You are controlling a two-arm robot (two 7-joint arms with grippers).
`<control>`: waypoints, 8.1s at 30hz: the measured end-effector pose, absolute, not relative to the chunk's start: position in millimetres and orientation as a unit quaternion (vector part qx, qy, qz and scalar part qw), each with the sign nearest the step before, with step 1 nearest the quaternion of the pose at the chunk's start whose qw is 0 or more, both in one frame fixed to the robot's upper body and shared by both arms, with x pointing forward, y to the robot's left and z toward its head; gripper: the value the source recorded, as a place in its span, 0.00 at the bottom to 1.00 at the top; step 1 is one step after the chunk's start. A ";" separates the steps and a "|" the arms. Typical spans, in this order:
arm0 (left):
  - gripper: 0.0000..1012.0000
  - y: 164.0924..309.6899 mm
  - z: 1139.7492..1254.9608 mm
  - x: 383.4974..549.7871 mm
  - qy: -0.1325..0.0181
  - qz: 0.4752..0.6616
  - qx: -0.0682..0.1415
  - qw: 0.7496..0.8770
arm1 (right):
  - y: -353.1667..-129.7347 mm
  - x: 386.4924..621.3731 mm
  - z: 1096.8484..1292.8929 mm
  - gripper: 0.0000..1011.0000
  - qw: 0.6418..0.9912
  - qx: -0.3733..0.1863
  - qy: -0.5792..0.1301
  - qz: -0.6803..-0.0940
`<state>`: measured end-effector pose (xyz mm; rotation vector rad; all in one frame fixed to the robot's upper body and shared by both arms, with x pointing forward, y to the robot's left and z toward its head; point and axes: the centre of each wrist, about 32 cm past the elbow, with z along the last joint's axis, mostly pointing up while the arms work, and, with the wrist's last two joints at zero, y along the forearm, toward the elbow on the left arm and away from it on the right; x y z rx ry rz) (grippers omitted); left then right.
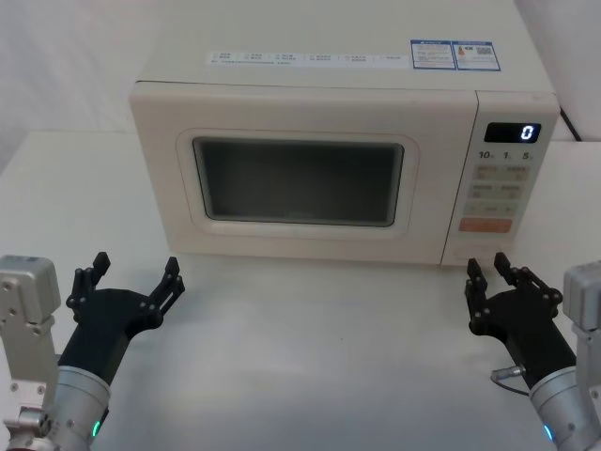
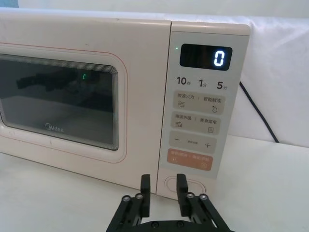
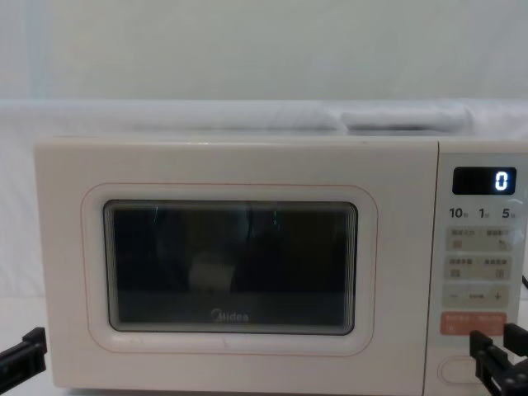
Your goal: Press the button to open the microwave door with one hand; close the microwave door with the other hand.
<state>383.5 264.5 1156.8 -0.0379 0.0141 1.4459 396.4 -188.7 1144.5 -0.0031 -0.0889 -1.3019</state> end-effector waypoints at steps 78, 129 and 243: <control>0.99 264.5 1156.8 383.5 0.006 0.662 -0.017 0.750 | -201.2 457.5 1130.6 0.00 0.796 -0.009 0.055 -0.603; 0.99 264.5 1156.8 383.5 0.006 0.662 -0.017 0.750 | -197.7 482.9 1124.4 0.00 0.782 -0.023 0.066 -0.620; 0.99 264.5 1156.8 383.5 0.006 0.662 -0.017 0.750 | -253.2 433.2 1120.2 0.85 0.867 0.005 -0.058 -0.496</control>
